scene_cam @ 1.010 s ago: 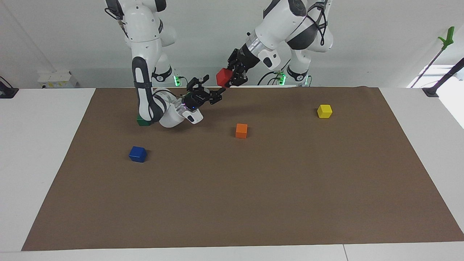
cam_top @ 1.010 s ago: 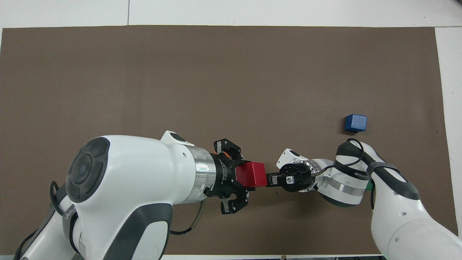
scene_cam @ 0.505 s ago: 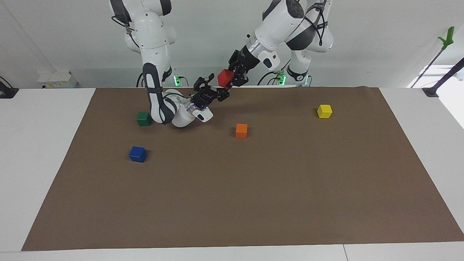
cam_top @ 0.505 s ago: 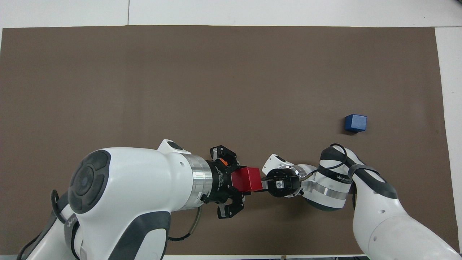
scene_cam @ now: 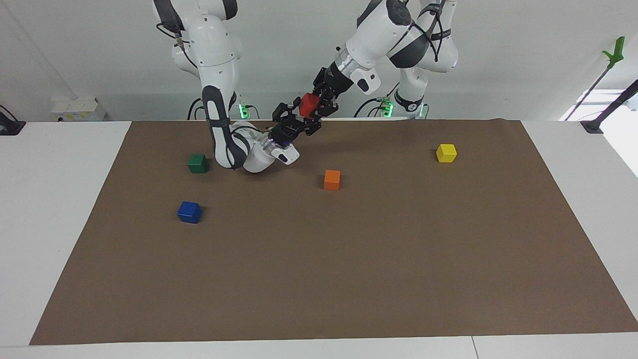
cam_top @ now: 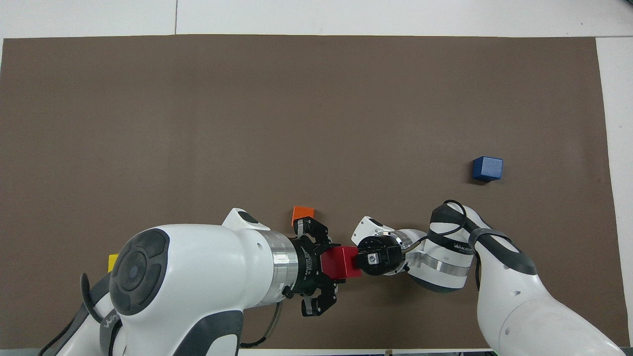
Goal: Transfer red block to right arm and stack on blue block
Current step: 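Close the right gripper on the red cube held by the left gripper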
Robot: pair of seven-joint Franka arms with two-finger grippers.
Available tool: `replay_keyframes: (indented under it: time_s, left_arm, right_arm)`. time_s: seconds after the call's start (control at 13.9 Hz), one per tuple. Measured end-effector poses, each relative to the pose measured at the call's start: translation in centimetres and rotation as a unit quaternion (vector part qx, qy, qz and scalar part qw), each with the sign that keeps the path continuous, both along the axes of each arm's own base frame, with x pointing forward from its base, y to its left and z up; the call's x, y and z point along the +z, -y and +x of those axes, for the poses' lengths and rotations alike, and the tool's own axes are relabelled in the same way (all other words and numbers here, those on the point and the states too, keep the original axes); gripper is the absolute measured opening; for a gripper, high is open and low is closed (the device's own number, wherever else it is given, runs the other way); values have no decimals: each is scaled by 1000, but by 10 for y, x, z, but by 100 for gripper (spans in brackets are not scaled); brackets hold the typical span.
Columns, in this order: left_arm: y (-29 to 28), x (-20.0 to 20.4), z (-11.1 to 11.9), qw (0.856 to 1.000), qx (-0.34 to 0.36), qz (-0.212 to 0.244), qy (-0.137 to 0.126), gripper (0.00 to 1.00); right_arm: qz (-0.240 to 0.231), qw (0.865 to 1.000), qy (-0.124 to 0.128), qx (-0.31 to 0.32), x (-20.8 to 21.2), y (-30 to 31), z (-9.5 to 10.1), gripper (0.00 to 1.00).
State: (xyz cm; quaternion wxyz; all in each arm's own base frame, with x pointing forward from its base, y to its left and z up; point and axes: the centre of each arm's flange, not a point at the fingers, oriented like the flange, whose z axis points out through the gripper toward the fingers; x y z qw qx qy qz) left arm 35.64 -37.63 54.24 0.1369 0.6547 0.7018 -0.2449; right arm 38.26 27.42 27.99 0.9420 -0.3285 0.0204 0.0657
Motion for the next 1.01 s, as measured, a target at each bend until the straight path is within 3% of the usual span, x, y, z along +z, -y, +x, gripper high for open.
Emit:
replay_keyframes:
  time_s: [0.14, 0.29, 0.36, 0.51, 0.94, 1.01]
  left_arm:
    - [-1, -4, -5, 1000, -3, 3, -2, 54]
    - [1, -5, -10, 1000, -7, 5, -3, 54]
    - [1, -5, -11, 1000, -8, 4, -2, 54]
    - [0, -5, -11, 1000, -9, 3, -2, 54]
    - [-2, -3, -10, 1000, -9, 1, 0, 54]
    - [-4, -1, -8, 1000, -6, -1, 2, 58]
  right_arm:
    - [-2, 1000, -5, 4, -1, 1, 0, 90]
    - [-4, 1000, -6, 4, -2, 1, 0, 70]
    - [-5, 1000, -7, 4, -2, 1, 0, 70]
    - [-8, 1000, -8, 3, -3, 1, 1, 56]
    - [-11, 1000, -6, 2, 0, 1, 3, 56]
    - [-19, 1000, -6, -1, -1, 0, 4, 56]
